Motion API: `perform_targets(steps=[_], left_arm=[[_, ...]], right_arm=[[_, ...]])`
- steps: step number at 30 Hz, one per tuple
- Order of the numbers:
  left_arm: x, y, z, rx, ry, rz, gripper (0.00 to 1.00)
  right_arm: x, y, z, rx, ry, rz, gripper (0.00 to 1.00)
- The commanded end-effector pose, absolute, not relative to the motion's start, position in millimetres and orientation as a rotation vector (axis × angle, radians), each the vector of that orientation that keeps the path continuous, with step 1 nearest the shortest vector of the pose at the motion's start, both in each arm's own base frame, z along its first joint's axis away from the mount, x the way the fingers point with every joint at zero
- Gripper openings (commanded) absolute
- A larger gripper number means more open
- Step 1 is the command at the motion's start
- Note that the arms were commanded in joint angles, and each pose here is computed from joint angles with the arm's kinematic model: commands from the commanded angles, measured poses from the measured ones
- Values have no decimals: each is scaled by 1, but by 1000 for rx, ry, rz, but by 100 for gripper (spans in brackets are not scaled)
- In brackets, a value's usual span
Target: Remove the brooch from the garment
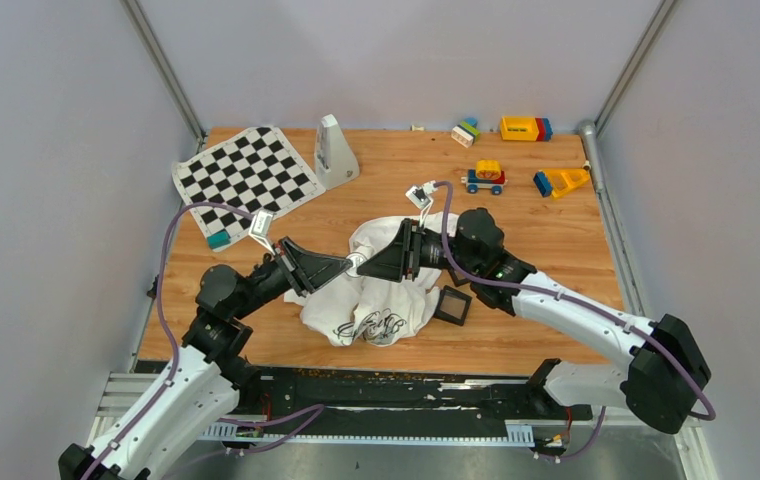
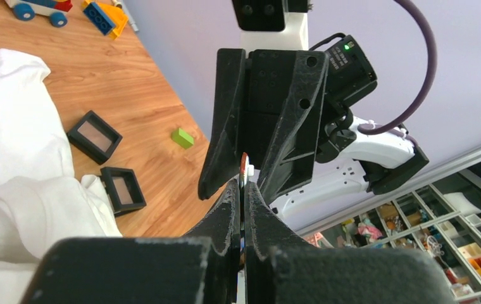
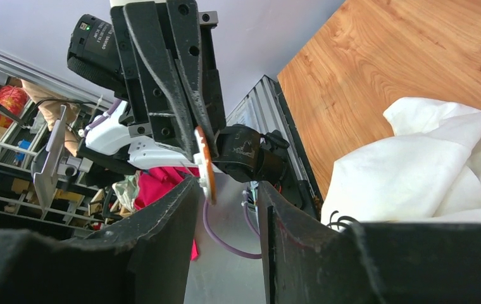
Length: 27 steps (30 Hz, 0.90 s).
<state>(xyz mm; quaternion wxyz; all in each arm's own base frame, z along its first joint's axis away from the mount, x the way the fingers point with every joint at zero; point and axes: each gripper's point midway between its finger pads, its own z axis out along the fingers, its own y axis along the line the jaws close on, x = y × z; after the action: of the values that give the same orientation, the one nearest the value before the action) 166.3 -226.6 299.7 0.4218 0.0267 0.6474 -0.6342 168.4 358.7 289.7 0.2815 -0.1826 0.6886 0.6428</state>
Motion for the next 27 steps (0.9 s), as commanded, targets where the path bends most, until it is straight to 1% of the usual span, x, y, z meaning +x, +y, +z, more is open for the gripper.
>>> perform_targets(steps=[1, 8, 12, 27], left_arm=[[165, -224, 317, 72, 1510, -1621, 0], [164, -224, 317, 96, 1494, -1617, 0], [164, -224, 318, 88, 1494, -1620, 0], [163, -223, 313, 103, 1484, -1607, 0]], right_arm=[[167, 367, 313, -552, 1758, 1753, 40], [170, 368, 316, -545, 1757, 1747, 39], [169, 370, 315, -549, 1755, 1752, 42], [174, 374, 314, -507, 1772, 1760, 42]])
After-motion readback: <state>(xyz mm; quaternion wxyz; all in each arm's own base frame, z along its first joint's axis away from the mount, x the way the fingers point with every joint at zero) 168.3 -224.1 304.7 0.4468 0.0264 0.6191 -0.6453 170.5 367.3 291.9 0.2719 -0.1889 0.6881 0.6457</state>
